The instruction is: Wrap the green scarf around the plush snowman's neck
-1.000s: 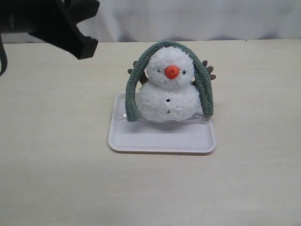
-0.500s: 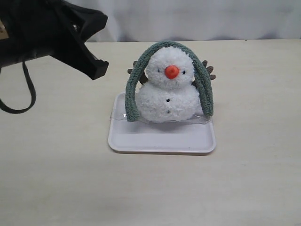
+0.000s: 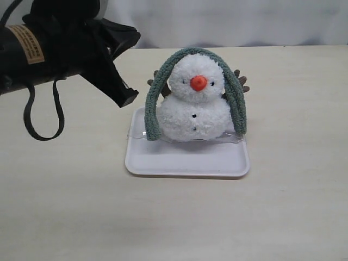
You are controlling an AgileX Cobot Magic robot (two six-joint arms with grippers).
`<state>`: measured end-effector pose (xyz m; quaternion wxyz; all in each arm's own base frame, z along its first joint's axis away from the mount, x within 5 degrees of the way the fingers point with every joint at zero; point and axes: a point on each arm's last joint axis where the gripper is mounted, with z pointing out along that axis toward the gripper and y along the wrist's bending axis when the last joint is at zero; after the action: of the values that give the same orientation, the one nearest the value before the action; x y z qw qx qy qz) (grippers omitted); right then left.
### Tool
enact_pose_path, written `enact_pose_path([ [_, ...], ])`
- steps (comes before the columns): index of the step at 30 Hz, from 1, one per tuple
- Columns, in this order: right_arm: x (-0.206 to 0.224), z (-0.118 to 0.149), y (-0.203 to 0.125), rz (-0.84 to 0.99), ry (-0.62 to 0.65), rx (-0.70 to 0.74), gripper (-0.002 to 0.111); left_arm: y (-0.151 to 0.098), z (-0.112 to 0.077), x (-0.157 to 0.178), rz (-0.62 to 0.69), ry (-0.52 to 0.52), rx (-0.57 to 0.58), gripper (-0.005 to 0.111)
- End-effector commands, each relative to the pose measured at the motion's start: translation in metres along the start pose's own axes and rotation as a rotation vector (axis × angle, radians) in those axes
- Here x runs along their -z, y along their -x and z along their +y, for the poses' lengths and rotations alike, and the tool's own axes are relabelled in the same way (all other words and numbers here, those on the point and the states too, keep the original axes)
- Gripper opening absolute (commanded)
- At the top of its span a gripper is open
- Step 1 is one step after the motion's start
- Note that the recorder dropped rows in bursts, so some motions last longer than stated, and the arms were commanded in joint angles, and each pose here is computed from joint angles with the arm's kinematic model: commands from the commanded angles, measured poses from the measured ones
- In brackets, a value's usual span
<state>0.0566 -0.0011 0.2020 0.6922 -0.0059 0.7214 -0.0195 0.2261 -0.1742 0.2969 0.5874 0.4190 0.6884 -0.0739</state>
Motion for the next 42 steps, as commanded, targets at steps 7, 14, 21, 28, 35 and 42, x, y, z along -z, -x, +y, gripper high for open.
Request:
enact_pose_path([
  [7, 0.020, -0.002, 0.057, -0.680, 0.023, -0.118, 0.004, 0.009, 0.005, 0.016, -0.025, 0.021, 0.011, 0.000],
  [14, 0.032, 0.005, 0.107, -0.521, 0.158, -0.257, 0.004, 0.044, 0.021, 0.094, -0.209, 0.098, 0.185, 0.000],
  [21, -0.044, -0.013, 0.153, -0.084, -0.075, -0.182, 0.004, 0.035, 0.016, 0.109, -0.078, 0.053, 0.197, 0.000],
  [28, -0.163, 0.028, 0.152, 0.628, 0.220, 0.076, 0.004, 0.033, 0.015, 0.110, -0.054, 0.044, 0.195, 0.000],
  [35, -0.229, 0.082, 0.154, 0.715, 0.617, 0.091, 0.008, 0.032, 0.014, 0.109, -0.048, 0.034, 0.225, 0.000],
  [42, -0.276, 0.119, 0.129, 0.688, 0.635, 0.172, 0.040, 0.033, 0.014, 0.109, -0.053, 0.033, 0.234, 0.000],
])
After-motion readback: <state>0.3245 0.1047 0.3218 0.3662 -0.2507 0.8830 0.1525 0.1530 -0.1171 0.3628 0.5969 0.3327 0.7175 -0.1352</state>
